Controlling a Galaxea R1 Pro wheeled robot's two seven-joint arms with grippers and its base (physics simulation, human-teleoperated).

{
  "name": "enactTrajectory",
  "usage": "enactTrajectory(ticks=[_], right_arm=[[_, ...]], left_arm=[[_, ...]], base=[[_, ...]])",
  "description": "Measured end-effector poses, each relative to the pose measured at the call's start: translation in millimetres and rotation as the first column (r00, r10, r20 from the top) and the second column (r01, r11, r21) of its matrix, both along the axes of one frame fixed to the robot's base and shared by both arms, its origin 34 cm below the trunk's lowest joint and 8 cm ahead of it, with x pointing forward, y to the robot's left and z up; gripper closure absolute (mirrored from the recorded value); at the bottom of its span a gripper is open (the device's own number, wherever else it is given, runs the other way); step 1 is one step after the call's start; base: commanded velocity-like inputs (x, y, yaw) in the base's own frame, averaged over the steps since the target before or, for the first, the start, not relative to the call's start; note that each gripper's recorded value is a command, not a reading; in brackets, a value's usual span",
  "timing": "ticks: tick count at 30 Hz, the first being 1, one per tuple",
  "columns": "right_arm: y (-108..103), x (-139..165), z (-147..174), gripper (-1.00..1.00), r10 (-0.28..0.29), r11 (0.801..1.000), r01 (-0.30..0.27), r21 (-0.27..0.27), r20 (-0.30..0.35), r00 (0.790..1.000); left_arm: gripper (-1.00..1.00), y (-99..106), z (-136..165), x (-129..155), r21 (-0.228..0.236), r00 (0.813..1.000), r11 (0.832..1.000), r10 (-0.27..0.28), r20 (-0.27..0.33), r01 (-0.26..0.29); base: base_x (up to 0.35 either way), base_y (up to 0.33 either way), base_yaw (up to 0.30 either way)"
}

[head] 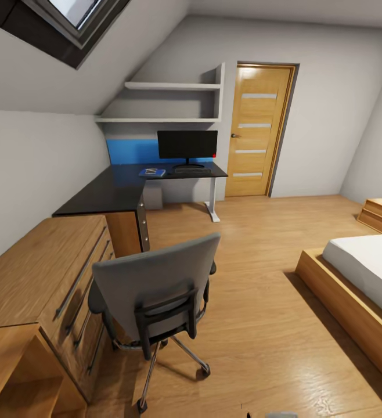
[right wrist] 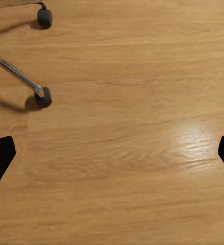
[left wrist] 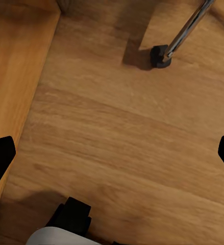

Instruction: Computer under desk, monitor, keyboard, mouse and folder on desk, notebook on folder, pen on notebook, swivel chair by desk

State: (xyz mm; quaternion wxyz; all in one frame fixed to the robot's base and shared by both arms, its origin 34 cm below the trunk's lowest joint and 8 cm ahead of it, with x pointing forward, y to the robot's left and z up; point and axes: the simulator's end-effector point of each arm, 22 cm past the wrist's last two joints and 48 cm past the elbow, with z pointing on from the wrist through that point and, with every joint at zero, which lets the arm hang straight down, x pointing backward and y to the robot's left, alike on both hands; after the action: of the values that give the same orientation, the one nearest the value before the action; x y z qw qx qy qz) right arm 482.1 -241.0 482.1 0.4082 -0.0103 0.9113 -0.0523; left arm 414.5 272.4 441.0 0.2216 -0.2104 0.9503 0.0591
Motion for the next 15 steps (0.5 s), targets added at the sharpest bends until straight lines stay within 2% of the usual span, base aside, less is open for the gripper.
enactTrajectory(ticks=[1, 2, 3, 5, 7, 11, 15], right_arm=[[15, 19, 10, -1.0, 0.006, 0.999, -0.007, 0.035, 0.047, 0.999], [19, 25, 12, -1.0, -0.002, 0.999, -0.001, 0.048, 0.062, 0.998], [25, 39, 19, -1.0, -0.012, 0.998, 0.006, 0.066, 0.091, 0.996], [27, 51, 24, -1.0, -0.027, 0.997, 0.018, 0.075, 0.115, 0.993], [26, 61, 27, -1.0, -0.042, 0.997, 0.032, 0.075, 0.135, 0.99], [23, 66, 24, -1.0, -0.054, 0.997, 0.043, 0.07, 0.151, 0.987], [24, 48, 4, -1.0, -0.056, 0.997, 0.051, 0.052, 0.111, 0.992]], left_arm=[[-1.0, 1, 4, 16, 0.002, 1.0, 1.0, -0.001, 0.023, 0.001], [-1.0, 2, 5, 24, 0.002, 0.999, 1.0, 0.0, 0.034, 0.0], [-1.0, 5, 12, 49, 0.006, 0.998, 1.0, -0.001, 0.068, 0.0], [-1.0, 8, 16, 68, 0.009, 0.995, 1.0, 0.001, 0.095, -0.002], [-1.0, 9, 16, 76, 0.01, 0.994, 1.0, 0.002, 0.105, -0.003], [-1.0, 7, 3, 69, 0.01, 0.997, 1.0, -0.002, 0.083, 0.001], [-1.0, 6, -8, 62, 0.01, 0.997, 1.0, -0.002, 0.071, 0.002]], base=[[0.0, 0.0, 0.0], [0.0, 0.0, 0.0], [0.0, 0.0, 0.0], [0.0, 0.0, 0.0], [0.0, 0.0, 0.0], [0.0, 0.0, 0.0], [0.0, 0.0, 0.002]])
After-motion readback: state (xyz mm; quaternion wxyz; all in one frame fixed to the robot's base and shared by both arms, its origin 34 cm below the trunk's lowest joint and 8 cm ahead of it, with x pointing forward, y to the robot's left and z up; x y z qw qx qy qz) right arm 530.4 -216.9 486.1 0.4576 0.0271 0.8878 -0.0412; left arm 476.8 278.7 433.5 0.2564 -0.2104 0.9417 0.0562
